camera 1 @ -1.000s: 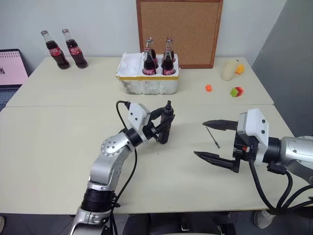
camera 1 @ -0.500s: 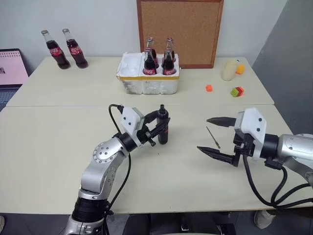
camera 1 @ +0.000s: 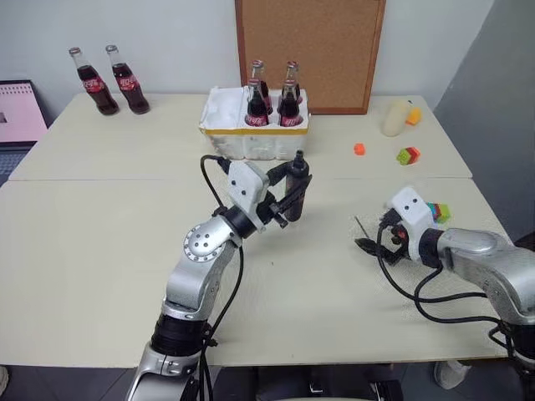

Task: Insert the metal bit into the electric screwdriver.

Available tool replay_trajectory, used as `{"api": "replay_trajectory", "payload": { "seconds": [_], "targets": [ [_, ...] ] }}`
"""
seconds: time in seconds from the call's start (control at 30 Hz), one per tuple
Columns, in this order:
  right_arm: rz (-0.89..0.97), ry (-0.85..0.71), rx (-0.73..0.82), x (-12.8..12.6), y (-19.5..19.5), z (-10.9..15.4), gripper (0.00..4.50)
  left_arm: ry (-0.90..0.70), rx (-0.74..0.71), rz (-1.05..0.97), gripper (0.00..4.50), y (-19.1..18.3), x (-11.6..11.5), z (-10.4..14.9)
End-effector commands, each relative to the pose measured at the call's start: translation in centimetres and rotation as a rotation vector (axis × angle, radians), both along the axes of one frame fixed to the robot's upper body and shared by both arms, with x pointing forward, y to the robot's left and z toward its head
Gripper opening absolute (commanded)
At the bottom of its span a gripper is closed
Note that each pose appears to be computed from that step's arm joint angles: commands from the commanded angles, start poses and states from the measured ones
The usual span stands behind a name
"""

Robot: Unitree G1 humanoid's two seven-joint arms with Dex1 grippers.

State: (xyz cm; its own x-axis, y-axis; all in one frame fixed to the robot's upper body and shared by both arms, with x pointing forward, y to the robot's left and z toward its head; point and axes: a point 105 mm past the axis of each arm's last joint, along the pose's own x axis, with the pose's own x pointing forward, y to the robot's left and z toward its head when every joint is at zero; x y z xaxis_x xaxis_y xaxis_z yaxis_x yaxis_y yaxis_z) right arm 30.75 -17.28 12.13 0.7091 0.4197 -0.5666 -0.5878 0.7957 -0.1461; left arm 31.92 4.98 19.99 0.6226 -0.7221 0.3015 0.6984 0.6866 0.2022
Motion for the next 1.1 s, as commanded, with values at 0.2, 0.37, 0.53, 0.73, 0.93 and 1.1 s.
{"api": "replay_trajectory", "payload": {
  "seconds": [0.2,0.37,0.53,0.73,0.93,1.1],
  "targets": [
    [-0.103,0.115,-0.058,1.9,-0.8,-1.8,4.5,-0.075,-0.029,0.001,1.64,-1.0,-0.9,0.7],
    [-0.161,0.189,-0.035,2.6,-1.2,-2.4,4.13,-0.074,-0.033,0.006,1.64,-1.2,-1.0,0.4],
    [-0.175,0.224,-0.035,2.5,-0.9,-2.7,3.04,-0.076,-0.031,0.005,1.64,-1.2,-1.0,0.4],
    [-0.177,0.223,-0.035,2.3,-0.1,-2.7,1.75,-0.078,-0.028,0.004,1.64,-1.2,-0.9,0.3],
    [-0.242,0.212,0.004,2.8,-0.3,-2.5,0.37,-0.104,-0.034,0.004,1.64,-1.1,-0.8,0.8],
    [-0.284,0.164,0.063,3.4,-0.3,-1.3,0.0,-0.11,-0.032,0.002,1.64,-0.9,-0.7,1.0]
  ]
}}
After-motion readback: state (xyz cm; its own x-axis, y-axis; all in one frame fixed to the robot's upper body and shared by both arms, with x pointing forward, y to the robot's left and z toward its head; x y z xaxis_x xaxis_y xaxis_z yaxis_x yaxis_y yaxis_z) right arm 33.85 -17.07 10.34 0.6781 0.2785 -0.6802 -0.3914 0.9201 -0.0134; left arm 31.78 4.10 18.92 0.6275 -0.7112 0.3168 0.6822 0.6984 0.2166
